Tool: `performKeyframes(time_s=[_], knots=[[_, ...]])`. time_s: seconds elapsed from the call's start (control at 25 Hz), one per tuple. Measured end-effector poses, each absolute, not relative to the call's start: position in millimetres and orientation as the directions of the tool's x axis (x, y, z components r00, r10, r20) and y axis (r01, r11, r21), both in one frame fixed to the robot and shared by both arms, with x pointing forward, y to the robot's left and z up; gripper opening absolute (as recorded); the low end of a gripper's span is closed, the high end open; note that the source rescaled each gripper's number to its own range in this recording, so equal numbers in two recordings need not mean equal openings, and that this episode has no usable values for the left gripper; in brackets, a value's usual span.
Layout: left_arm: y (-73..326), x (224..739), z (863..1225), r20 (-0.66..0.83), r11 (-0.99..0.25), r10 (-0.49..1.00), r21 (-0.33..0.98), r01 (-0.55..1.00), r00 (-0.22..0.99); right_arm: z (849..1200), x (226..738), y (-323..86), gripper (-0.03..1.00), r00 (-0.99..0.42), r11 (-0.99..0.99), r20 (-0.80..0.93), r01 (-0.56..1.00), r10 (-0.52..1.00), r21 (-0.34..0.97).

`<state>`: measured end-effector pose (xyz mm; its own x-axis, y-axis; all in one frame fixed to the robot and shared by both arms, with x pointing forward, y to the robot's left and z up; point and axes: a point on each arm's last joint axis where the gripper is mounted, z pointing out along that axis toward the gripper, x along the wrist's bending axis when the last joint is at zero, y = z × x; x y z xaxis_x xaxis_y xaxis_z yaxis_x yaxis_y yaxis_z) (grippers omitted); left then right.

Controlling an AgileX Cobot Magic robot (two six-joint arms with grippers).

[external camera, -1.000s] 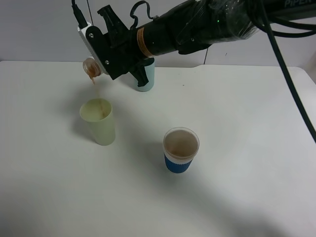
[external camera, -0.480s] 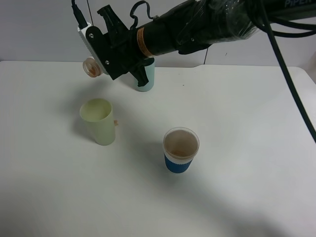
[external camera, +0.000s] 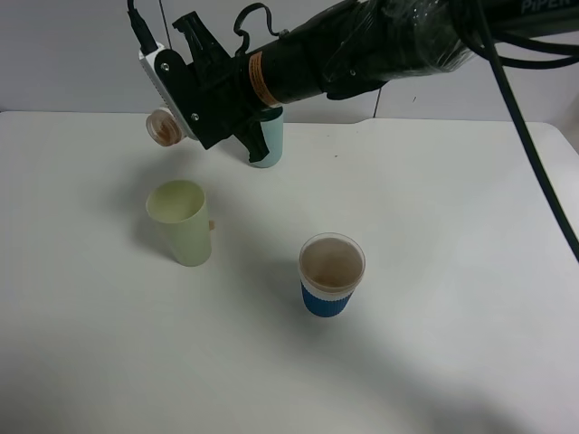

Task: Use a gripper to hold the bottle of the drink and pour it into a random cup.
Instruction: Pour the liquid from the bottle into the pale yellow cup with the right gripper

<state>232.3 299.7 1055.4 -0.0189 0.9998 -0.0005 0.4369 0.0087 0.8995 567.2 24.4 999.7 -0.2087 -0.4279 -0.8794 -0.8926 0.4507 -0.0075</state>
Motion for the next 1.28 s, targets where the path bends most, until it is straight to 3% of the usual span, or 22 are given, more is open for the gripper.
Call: performKeyframes(time_s=[1.28], knots=[[299.7,232.3,1055.4,-0.001,0.009,1.000,0.899,0.437,-0.019,999.7,565.9,25.4,0.03,-0.106,0.392,-0.873,-0.914,-0.475,-0.102]])
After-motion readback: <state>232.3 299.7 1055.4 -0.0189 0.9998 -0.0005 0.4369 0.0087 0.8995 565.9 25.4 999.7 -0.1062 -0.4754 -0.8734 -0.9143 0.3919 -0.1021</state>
